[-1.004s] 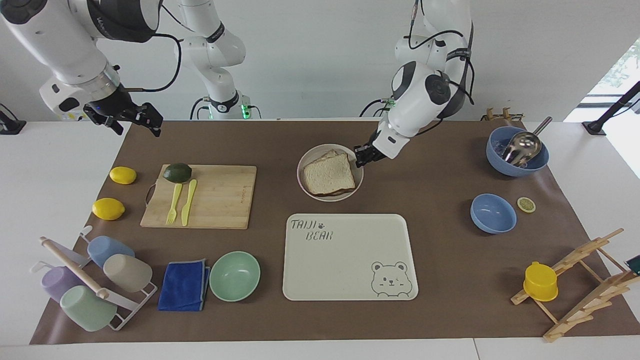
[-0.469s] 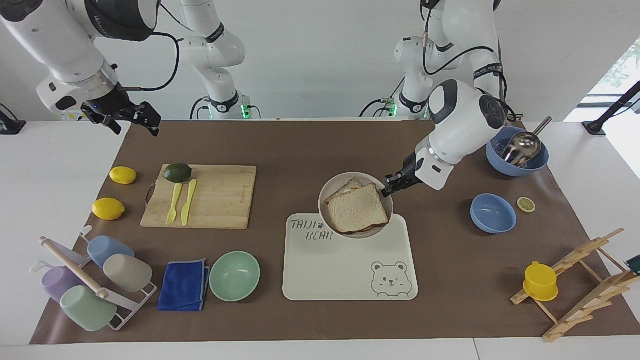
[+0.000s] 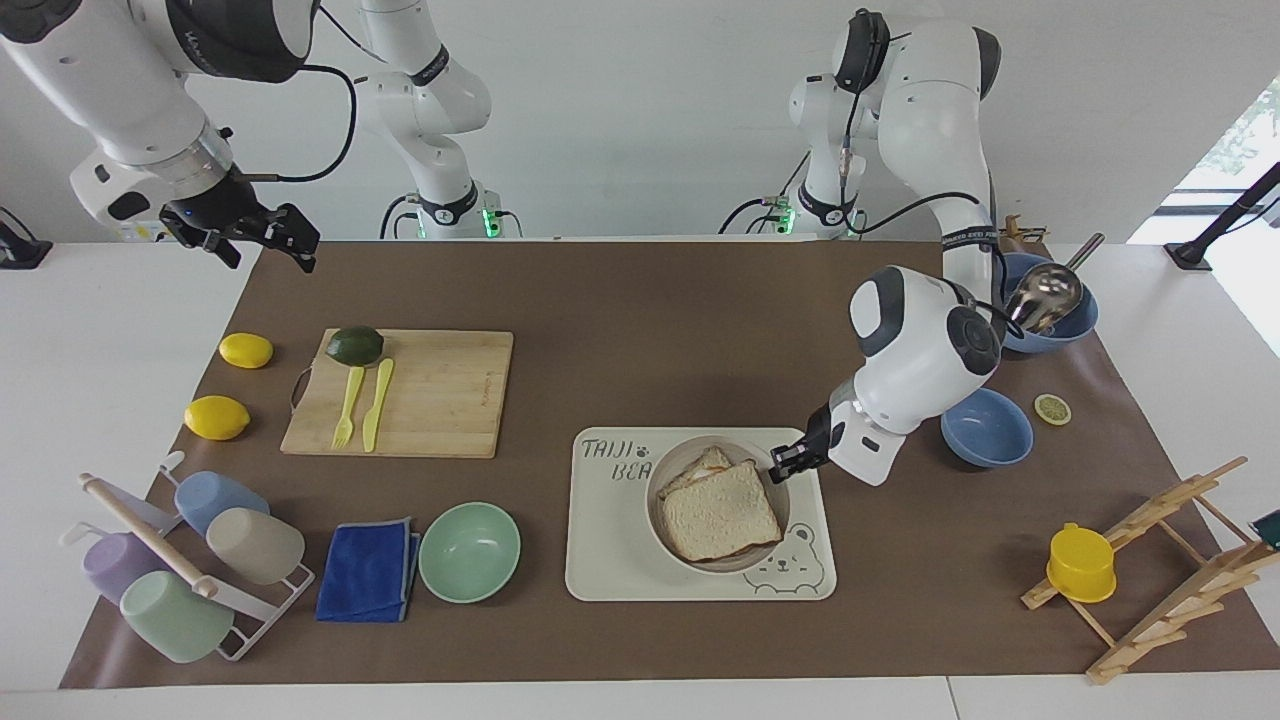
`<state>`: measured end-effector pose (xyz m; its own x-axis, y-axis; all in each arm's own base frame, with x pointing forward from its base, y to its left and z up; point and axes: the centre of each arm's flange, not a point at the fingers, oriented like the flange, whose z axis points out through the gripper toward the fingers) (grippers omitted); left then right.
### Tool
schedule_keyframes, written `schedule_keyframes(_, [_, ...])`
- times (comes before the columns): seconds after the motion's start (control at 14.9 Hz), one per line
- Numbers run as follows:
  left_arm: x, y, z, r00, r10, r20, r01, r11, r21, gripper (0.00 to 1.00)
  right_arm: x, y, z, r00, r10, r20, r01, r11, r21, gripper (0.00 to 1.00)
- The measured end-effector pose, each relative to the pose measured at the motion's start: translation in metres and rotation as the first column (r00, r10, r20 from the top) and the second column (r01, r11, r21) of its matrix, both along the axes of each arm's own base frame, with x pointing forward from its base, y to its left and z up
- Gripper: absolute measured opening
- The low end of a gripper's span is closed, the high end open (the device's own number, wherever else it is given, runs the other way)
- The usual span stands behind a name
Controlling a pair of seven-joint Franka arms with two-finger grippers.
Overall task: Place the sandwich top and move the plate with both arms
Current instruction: 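Grip the plate rim with the left gripper and slide it onto the tray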
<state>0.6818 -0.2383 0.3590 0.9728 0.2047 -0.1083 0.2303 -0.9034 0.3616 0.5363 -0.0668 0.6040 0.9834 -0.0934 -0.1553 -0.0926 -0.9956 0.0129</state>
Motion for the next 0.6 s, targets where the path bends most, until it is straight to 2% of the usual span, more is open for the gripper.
schedule_keyframes(0.4, [-0.01, -0.013, -0.038, 0.998, -0.044, 0.045, 0.043, 0.999, 0.009, 0.04, 0.0, 0.0, 0.001, 1.0, 0.001, 0.002, -0.001, 1.0, 0.0, 1.0])
schedule_keyframes(0.6, [-0.017, -0.017, -0.048, 0.998, -0.049, 0.04, 0.048, 0.999, 0.015, 0.04, 0.0, 0.001, 0.002, 1.0, 0.002, 0.004, -0.002, 1.0, 0.0, 1.0])
